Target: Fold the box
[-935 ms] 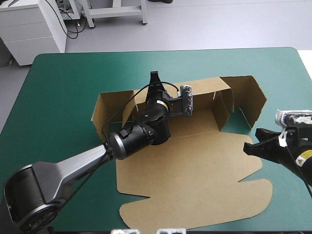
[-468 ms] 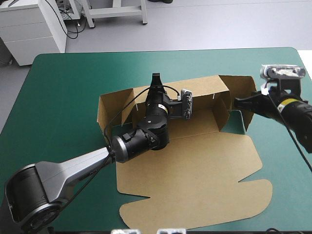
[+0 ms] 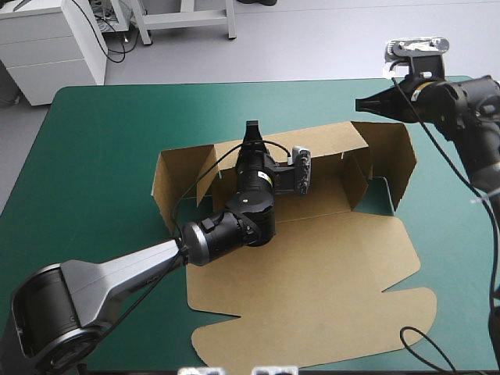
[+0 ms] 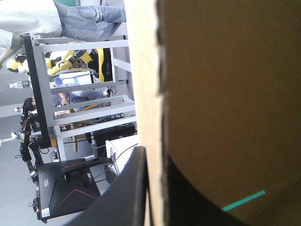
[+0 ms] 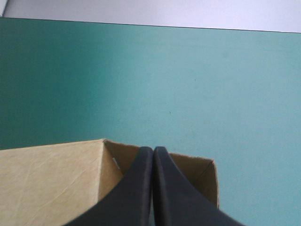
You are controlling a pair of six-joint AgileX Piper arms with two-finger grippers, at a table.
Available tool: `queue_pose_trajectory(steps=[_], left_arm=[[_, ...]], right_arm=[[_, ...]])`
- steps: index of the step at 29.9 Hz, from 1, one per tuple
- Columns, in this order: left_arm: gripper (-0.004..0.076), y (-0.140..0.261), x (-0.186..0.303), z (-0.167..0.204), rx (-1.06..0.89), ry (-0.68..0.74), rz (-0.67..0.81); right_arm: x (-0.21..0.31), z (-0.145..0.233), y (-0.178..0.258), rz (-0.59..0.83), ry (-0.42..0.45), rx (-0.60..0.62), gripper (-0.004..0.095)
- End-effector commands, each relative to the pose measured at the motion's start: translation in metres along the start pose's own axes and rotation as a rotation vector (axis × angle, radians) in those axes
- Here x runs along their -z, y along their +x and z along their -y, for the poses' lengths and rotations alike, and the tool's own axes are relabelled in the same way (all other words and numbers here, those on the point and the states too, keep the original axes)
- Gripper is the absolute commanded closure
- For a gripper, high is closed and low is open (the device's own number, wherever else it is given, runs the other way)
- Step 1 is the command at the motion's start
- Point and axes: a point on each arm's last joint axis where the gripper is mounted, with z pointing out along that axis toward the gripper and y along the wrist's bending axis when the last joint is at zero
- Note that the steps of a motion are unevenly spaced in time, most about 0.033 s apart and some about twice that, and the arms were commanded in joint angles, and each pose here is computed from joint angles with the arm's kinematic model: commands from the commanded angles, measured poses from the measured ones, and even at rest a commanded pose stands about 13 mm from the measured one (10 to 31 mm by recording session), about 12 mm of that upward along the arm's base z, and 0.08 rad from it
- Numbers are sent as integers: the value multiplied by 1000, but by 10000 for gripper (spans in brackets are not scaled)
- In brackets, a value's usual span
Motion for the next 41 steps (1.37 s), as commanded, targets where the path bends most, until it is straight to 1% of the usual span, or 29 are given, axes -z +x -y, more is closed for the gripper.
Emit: queue_pose_trajectory(steps=[1,5,7,10,13,15,19,23,26,31,39,41], left_arm=[[731,-2,9,0,63,42,29],[731,-1,9,0,64,44,18],[731,-1,9,0,64,44,18],[731,-1,9,0,62,40,22],[731,-1,9,0,62,40,22],[731,-1,9,0,62,40,22],[731,-1,9,0,62,40,22],[731,-2,9,0,62,40,27],[731,-2,9,0,62,40,27],[731,-2,9,0,62,40,27],[731,-2,9,0,60,38,27],[731,-2,9,0,60,38,27]], right_arm=[[-2,8,-22,37,63,41,922],[-28,17,-33,-4,47,-18,922],[-39,21,-35,-24,19,-54,922],[-54,29,-36,-67,-24,-77,922],[-69,40,-31,-113,-4,-93,922],[-77,45,-28,-141,-7,-114,922],[-85,51,-24,-166,-69,-183,922],[-86,51,-23,-167,-92,-194,922],[-86,48,-23,-174,-127,-182,922],[-89,45,-16,-246,-160,-171,922],[-90,43,-7,-324,-178,-155,922],[-90,39,-6,-325,-219,-144,922]])
